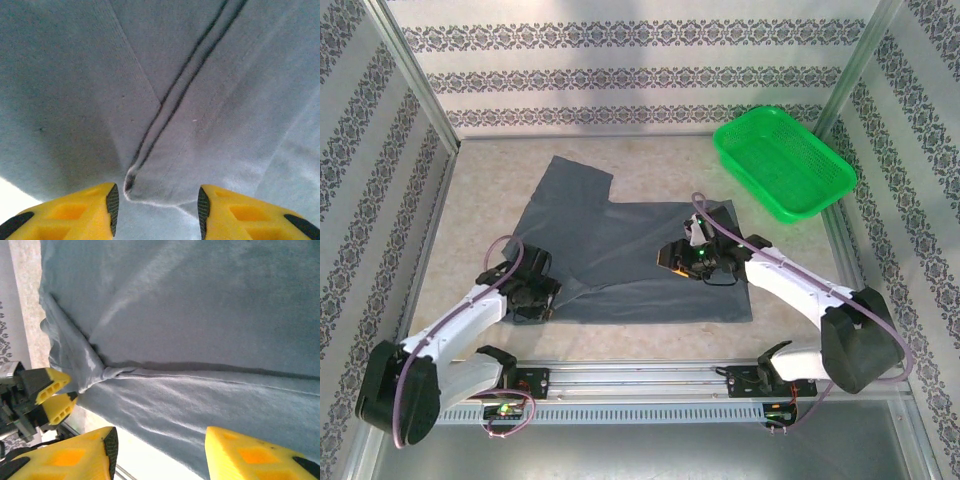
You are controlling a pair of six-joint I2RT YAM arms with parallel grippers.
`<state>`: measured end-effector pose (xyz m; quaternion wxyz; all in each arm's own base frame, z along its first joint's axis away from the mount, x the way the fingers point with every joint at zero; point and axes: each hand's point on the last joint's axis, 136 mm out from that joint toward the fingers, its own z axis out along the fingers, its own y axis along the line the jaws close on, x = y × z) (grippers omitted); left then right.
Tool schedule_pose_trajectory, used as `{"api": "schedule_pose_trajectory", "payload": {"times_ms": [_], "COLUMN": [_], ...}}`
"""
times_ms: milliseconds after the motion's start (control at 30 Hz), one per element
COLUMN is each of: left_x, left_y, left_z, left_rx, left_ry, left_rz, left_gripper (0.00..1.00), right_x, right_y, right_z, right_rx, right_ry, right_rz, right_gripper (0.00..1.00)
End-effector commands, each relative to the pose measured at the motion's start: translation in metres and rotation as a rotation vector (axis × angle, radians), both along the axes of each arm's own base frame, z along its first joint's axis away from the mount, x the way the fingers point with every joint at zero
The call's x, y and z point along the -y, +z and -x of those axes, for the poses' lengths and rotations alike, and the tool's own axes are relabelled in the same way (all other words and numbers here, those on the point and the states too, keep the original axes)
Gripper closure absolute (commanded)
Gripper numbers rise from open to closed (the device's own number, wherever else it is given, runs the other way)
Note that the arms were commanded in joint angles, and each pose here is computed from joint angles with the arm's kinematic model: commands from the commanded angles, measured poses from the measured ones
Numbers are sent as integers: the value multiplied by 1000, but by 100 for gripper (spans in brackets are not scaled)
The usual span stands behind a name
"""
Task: Fold and stack the t-shirts
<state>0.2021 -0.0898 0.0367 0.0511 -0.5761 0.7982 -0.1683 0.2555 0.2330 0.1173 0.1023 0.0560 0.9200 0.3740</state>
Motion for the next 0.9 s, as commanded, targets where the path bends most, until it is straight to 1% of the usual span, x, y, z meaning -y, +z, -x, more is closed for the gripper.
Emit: {"api": "schedule_pose_trajectory", "payload": {"times_ms": [0, 100, 167, 233, 333, 367, 400, 533, 633, 733, 867], "left_x": [11, 13, 12, 12, 10, 9, 9, 11, 16, 25, 40], "left_y": [-1, -5, -5, -5, -1, 2, 7, 16, 20, 27, 28], "left_z": [-13, -9, -9, -11, -16, -18, -22, -34, -48, -68, -92], "left_rx": [16, -21, -24, -13, 1, 4, 14, 26, 43, 66, 67], "left_ry": [26, 13, 11, 11, -7, -18, -27, -82, -134, -216, -372], "left_rz": [39, 31, 18, 11, -15, -30, -38, -72, -93, -119, -158], "left_gripper": [55, 57, 60, 68, 87, 93, 96, 100, 100, 100, 100], "right_x": [-11, -10, -9, -9, -8, -8, -8, -5, -3, 1, 4], "right_y": [15, 16, 16, 15, 13, 13, 11, 8, 8, 8, 8], "right_z": [-7, -8, -9, -10, -12, -12, -12, -13, -16, -20, -23], "right_rx": [41, 42, 40, 35, 32, 30, 24, 11, 7, 4, -4], "right_ry": [18, 14, 11, 7, 2, 0, -2, -12, -21, -35, -45], "right_rz": [-48, -45, -42, -36, -30, -28, -26, -21, -23, -21, -28], "right_gripper": [50, 51, 51, 52, 53, 53, 53, 54, 56, 57, 57]}}
